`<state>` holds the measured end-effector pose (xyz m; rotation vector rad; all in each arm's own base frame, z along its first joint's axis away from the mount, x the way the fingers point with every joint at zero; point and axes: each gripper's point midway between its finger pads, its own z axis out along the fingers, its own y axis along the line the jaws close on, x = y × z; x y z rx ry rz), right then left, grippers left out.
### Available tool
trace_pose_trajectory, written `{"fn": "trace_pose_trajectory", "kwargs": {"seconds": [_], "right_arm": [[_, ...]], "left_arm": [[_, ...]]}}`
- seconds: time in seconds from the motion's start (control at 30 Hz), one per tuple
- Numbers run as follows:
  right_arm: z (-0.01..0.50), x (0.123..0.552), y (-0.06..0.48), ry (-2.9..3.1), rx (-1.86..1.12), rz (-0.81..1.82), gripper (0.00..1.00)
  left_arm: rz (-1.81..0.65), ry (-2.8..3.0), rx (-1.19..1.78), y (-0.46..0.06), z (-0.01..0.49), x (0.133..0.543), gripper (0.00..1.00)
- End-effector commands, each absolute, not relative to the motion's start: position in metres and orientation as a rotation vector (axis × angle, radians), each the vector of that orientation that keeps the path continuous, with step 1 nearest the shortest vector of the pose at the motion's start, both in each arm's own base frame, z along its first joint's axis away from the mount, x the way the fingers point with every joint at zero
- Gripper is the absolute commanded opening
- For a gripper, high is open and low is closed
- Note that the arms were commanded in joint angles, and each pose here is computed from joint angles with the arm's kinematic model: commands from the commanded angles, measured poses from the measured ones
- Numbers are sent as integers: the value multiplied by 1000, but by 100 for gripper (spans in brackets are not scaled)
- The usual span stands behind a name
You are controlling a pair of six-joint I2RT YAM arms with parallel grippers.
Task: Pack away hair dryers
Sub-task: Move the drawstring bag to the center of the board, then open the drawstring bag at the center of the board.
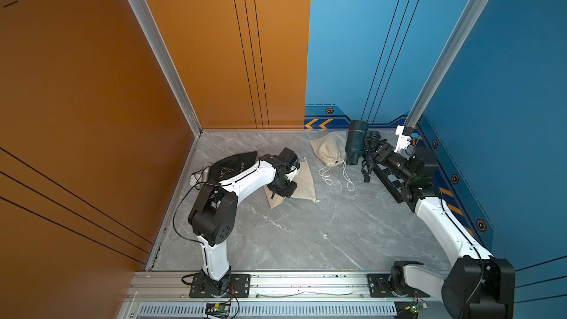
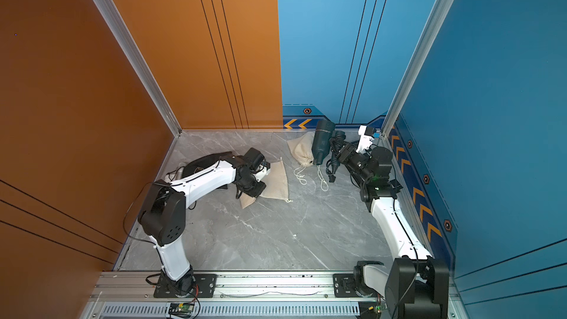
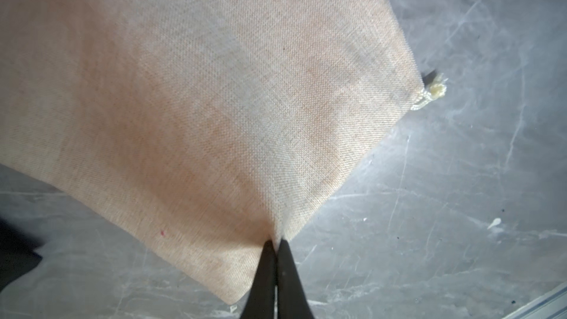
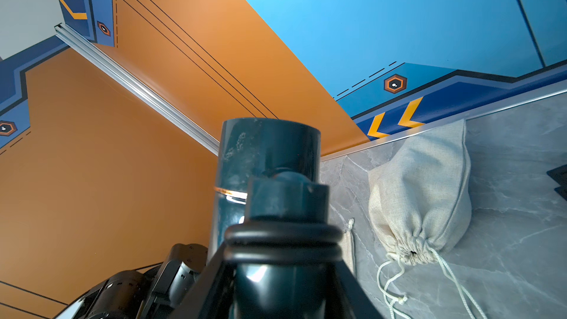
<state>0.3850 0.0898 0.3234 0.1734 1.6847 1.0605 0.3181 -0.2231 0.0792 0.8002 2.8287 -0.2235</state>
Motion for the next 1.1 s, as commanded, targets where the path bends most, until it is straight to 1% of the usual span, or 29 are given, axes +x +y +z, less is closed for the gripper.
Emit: {"fn": "trace_pose_trajectory", "kwargs": {"seconds": [0.0, 0.03, 0.07, 0.1, 0.13, 0.17, 0.2, 0.23, 0.3, 0.4, 0.47, 0.53, 0.6, 0.63, 0.7, 0.83, 0.97, 1.07], "right_arm": [[346, 378, 89, 1638, 127, 1015, 21], [344, 377, 88, 1648, 130, 1001, 21], [341, 376, 87, 1660, 131, 987, 21], [340, 376, 86, 1668, 132, 974, 21], [338, 374, 85, 1675, 136, 959, 21], [337, 374, 83, 1682, 141, 945, 21], [335, 373, 82, 1687, 145, 937, 21], [334, 373, 82, 1690, 149, 933, 21], [332, 372, 81, 1700, 151, 928, 21], [328, 372, 79, 1723, 160, 906, 21], [322, 372, 75, 1742, 182, 877, 21], [316, 373, 71, 1764, 210, 847, 22], [311, 373, 66, 1778, 236, 822, 22], [308, 373, 63, 1787, 248, 814, 21], [305, 373, 58, 1796, 275, 800, 21], [305, 369, 51, 1788, 291, 787, 21], [306, 366, 49, 1779, 294, 785, 21], [306, 366, 49, 1776, 297, 792, 21]], "left_arm": [[-166, 2777, 804, -211, 88, 319, 3], [-145, 2783, 771, -205, 88, 321, 9], [-110, 2786, 730, -198, 88, 323, 11], [-77, 2786, 685, -192, 89, 327, 11], [-39, 2783, 627, -184, 91, 332, 16], [-39, 2778, 596, -182, 94, 335, 37], [-43, 2765, 577, -181, 98, 338, 60], [-37, 2743, 551, -181, 103, 342, 79], [-64, 2698, 516, -186, 116, 347, 92], [-136, 2627, 430, -203, 140, 355, 93], [-147, 2592, 373, -221, 149, 356, 89], [-136, 2587, 353, -250, 146, 351, 87], [-82, 2567, 402, -277, 138, 346, 88], [-40, 2549, 426, -288, 134, 346, 82], [34, 2548, 416, -295, 122, 351, 77], [78, 2557, 367, -299, 108, 363, 68], [94, 2560, 399, -312, 96, 372, 64], [137, 2566, 402, -312, 83, 380, 58]]}}
